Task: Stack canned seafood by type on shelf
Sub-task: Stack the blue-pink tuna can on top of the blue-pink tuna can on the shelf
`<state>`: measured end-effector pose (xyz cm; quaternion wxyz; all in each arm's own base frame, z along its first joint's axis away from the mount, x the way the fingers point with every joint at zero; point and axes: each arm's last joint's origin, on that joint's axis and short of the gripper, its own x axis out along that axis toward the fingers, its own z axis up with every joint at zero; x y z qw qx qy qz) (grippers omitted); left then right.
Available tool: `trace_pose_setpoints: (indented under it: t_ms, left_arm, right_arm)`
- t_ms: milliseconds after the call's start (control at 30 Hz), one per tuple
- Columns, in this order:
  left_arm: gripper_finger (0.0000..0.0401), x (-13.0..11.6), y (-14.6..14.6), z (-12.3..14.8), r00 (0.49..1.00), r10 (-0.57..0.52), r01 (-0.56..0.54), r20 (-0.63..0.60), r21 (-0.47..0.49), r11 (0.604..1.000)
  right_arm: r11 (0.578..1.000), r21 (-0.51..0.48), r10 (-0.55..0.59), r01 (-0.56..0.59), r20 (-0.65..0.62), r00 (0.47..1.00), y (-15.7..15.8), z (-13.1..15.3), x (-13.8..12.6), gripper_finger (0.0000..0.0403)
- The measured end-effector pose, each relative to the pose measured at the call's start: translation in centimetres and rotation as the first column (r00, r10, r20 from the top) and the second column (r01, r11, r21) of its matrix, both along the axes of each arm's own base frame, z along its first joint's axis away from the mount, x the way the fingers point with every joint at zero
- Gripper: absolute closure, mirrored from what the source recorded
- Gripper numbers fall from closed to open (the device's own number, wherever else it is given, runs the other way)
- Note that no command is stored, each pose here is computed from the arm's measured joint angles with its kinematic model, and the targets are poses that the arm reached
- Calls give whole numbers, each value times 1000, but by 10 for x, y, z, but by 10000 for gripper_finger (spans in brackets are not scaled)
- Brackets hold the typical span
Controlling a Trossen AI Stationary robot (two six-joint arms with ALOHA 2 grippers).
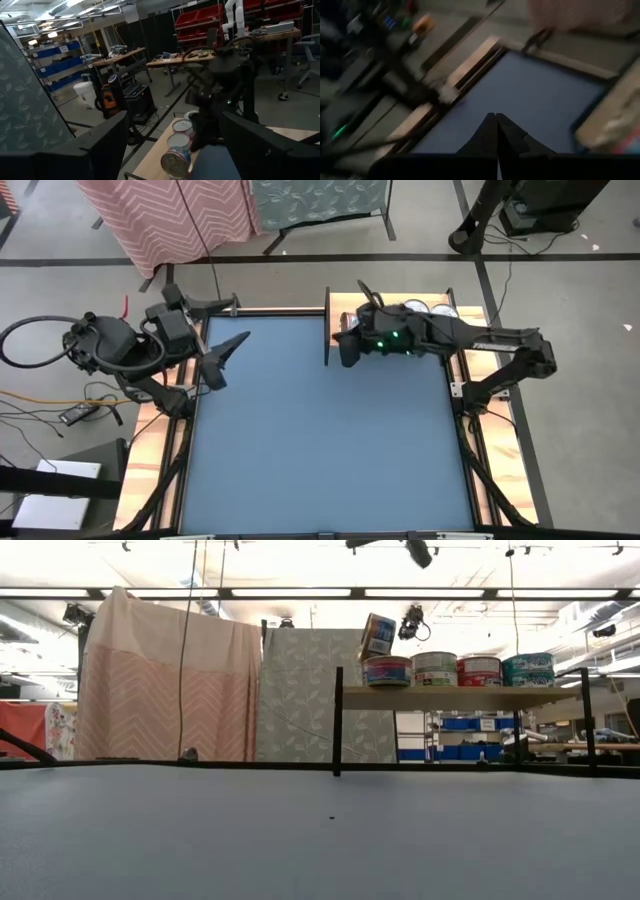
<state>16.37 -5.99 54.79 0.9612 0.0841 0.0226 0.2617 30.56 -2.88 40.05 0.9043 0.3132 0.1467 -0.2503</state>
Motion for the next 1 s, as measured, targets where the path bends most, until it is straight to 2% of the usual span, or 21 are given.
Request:
trace_pose_setpoints:
  t_ms: [133,267,367,467,667,1000]
  left_arm:
    - [89,3,-2,-1,1000,0,0,-9,5,1000]
    - [89,9,-5,-4,1000,0,0,-21,10,1000]
    - [89,12,-7,-5,1000,-1,2,-27,9,1000]
    - [89,13,-7,-6,1000,-2,2,-19,-5,1000]
    - [89,15,-8,-6,1000,0,-1,-20,-7,1000]
    - [89,18,-9,-7,1000,4,-4,-23,-5,1000]
  right_arm:
    - [987,88,135,-133,-14,991,-17,-6,7,400]
    - [986,128,119,-105,-110,987,-39,-22,9,400]
    - [990,113,103,-82,-190,976,-50,-32,9,400]
    - [996,48,82,-72,-248,965,-55,-34,5,400]
    - [994,-71,63,-83,-251,966,-57,-11,-2,400]
    - [991,-75,76,-108,-340,937,-67,-9,-11,400]
